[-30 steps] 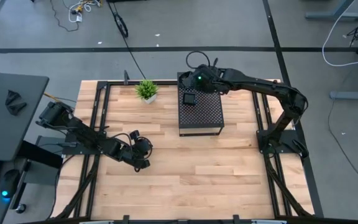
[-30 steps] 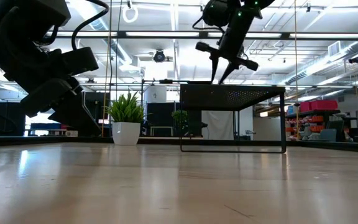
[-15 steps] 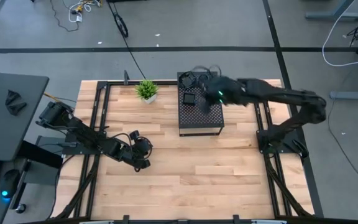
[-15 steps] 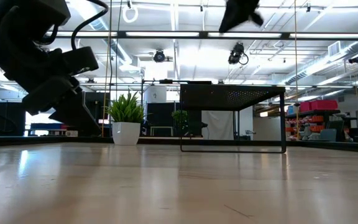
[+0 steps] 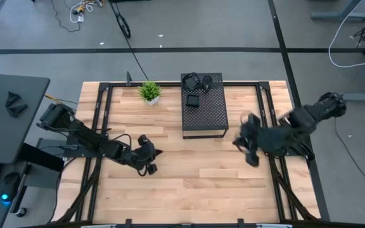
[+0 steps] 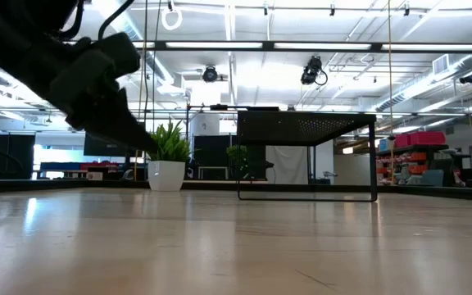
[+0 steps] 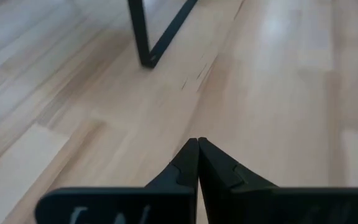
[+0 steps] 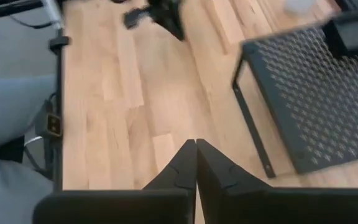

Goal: Pick & Place Mini shaped plates
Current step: Return to Home Position

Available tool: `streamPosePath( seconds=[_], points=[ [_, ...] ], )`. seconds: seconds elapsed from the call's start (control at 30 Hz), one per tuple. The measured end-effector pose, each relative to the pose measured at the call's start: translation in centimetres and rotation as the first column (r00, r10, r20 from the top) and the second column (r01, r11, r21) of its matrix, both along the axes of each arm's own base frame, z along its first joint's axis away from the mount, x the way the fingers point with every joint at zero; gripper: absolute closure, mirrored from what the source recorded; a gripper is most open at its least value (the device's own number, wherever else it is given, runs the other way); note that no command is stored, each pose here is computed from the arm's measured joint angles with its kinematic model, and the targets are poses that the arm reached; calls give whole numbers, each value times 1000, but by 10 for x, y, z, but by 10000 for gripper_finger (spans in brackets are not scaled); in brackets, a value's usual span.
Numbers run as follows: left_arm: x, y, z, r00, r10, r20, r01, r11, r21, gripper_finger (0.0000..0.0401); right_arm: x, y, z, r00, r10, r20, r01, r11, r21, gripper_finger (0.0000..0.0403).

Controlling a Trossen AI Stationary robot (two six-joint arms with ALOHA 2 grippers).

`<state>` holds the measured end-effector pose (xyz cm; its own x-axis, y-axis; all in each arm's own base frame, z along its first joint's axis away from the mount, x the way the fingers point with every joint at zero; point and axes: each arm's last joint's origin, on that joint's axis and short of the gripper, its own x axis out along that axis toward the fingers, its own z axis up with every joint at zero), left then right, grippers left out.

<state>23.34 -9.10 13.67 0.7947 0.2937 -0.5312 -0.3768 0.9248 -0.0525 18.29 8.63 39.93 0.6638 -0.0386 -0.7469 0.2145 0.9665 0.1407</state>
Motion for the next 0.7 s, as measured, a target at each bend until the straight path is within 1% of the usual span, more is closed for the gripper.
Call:
streamPosePath(
  seconds=[0.13, 0.2, 0.27, 0.37, 0.4, 0.47, 0.53, 0.63, 0.7],
  points=[
    [4, -2, 6, 998, -8, 65, 10, 1000, -19, 389, -14, 21, -15, 992, 97, 79, -92, 994, -65, 393],
    [5, -3, 7, 996, -13, 85, 15, 1000, -22, 389, -23, 26, -26, 983, 120, 135, -110, 991, -83, 394],
    [6, -3, 8, 995, -13, 97, 16, 1000, -27, 389, -34, 25, -40, 976, 127, 178, -115, 991, -75, 396],
    [6, -3, 9, 995, -13, 102, 16, 999, -28, 389, -46, 19, -59, 952, 120, 282, -118, 993, -24, 398],
    [6, -3, 9, 994, -13, 105, 16, 999, -29, 389, -48, 17, -65, 936, 131, 326, -131, 991, -21, 398],
    [6, -3, 9, 994, -13, 104, 16, 999, -29, 389, -52, 13, -77, 897, 188, 399, -190, 981, -35, 398],
    [7, -3, 9, 994, -11, 107, 15, 999, -30, 389, -55, 9, -86, 845, 242, 477, -249, 967, -50, 398],
    [8, -3, 10, 993, -10, 121, 15, 999, -34, 389, -62, -6, -96, 753, 289, 591, -298, 951, -85, 399],
    [9, -1, 11, 992, -4, 127, 9, 999, -37, 389, -67, -17, -97, 673, 290, 680, -316, 945, -91, 399]
  ],
)
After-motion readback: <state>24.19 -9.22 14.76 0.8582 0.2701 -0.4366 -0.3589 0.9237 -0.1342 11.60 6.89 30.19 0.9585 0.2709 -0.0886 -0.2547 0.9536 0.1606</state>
